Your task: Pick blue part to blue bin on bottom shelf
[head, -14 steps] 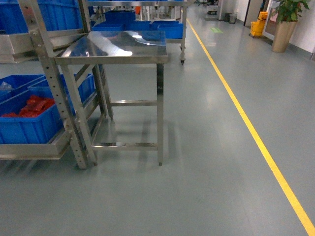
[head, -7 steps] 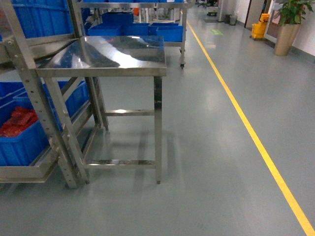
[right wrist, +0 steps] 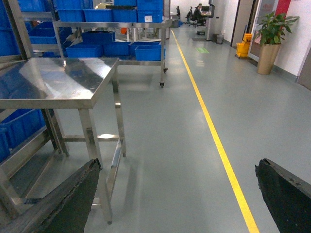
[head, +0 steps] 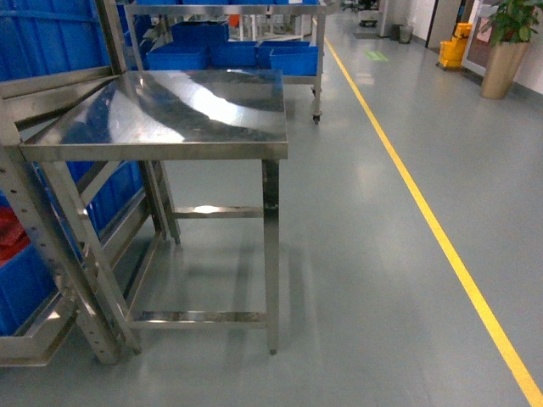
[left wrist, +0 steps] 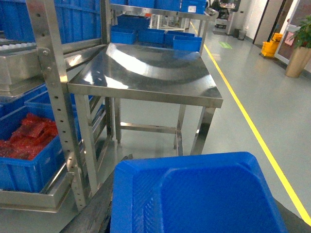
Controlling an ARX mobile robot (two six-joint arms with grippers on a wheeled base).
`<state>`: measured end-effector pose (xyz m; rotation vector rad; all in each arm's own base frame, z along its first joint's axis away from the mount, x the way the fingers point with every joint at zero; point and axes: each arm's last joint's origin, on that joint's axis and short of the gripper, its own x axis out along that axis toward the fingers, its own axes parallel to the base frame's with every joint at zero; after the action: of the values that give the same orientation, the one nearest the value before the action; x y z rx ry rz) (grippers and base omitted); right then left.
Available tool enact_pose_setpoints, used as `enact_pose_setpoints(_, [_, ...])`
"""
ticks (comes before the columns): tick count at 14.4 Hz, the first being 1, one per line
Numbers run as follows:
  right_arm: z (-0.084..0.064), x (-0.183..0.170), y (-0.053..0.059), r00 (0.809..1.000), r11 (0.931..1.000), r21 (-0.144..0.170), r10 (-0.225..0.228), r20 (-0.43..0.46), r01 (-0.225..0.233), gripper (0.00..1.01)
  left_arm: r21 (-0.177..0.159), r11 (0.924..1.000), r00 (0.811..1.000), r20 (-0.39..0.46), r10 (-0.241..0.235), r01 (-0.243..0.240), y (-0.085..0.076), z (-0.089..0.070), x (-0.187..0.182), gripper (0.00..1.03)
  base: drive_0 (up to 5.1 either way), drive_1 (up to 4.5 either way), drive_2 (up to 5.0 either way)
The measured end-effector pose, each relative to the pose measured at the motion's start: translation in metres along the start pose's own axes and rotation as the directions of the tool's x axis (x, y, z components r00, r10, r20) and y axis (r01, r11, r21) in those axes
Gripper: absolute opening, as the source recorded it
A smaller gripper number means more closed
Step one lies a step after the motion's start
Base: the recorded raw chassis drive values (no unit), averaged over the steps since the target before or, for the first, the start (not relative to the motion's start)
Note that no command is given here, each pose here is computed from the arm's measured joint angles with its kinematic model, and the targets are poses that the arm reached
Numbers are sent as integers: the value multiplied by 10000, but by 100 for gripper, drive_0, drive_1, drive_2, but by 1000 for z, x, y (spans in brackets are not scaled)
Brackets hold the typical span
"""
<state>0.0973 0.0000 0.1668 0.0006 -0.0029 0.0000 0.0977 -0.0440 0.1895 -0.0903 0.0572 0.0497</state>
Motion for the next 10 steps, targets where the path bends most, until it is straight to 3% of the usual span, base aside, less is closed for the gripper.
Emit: enact_pose_setpoints(10, [0,0,0,10000,10000,0,0,8,0,98,16,10000,10000,-21,7,-7,0,0,0,44,-3,431,-436])
